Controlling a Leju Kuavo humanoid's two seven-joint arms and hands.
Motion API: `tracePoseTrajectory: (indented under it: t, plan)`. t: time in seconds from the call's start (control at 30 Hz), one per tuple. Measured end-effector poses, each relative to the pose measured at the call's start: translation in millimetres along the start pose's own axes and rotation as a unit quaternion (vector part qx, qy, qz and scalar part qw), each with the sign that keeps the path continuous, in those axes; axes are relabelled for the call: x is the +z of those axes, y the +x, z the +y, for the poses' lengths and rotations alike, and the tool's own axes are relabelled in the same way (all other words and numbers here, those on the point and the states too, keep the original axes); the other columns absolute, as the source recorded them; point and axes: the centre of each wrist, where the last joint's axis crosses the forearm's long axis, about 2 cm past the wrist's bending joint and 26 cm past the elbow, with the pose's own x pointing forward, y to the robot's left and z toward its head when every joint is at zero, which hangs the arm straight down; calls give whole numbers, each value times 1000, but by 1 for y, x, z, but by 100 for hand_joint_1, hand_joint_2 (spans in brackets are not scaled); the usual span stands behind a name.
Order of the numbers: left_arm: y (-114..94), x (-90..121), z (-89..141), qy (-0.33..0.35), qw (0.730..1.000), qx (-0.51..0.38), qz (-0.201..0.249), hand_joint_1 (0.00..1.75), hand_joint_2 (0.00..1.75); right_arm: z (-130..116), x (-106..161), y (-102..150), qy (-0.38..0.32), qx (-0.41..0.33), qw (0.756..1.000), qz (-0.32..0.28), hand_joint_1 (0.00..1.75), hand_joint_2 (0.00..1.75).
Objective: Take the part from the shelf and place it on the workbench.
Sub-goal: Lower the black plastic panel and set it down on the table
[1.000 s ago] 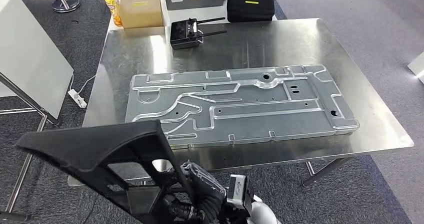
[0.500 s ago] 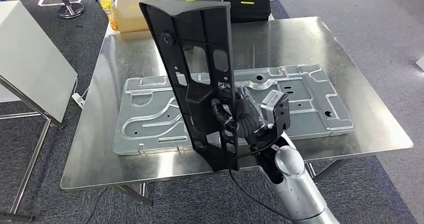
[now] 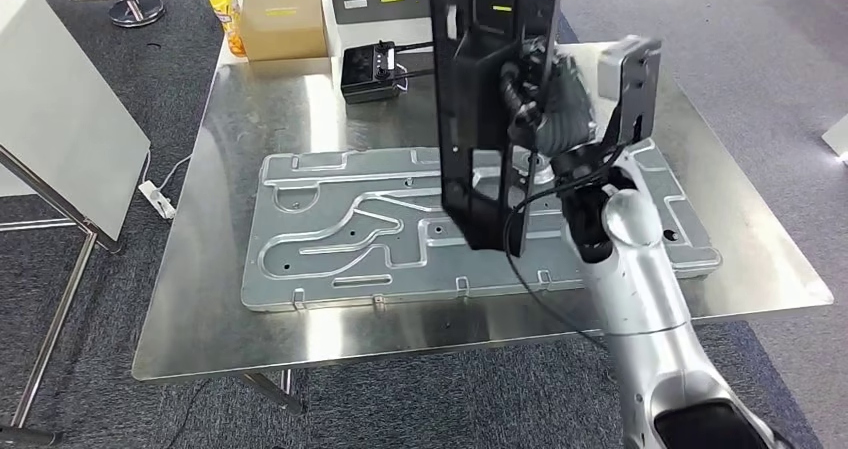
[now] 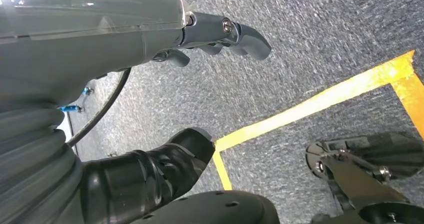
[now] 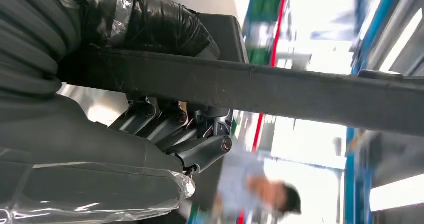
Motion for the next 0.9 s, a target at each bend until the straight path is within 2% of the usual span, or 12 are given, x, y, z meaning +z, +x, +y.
tracePoseTrajectory:
  t: [0.1,0.2,0.4,0.5,0.6,0.77,0.83,0.9]
  plan:
    - [1,0,0,-2,1000,-5,0,0,175,-11,-16,9,-23,111,994,6,166,175]
    - [3,0,0,-4,1000,-11,-2,0,175,-11,-22,10,-36,215,976,10,166,175]
    - [5,0,0,-6,1000,-19,-2,0,175,-5,-24,4,-34,277,960,19,166,175]
    - [6,0,0,-6,1000,-24,-1,0,175,1,-25,2,-32,352,935,22,166,175]
    - [6,0,0,-6,1000,-30,2,0,175,9,-25,-1,-33,463,885,19,166,175]
    - [11,0,0,-7,999,-38,2,0,175,34,-18,-18,-23,650,759,-17,166,175]
    - [12,0,-1,-9,999,-41,1,0,175,46,-10,-31,-4,688,726,-27,166,175]
    - [16,0,-3,-11,999,-44,-2,0,175,55,-2,-43,16,710,703,-32,166,175]
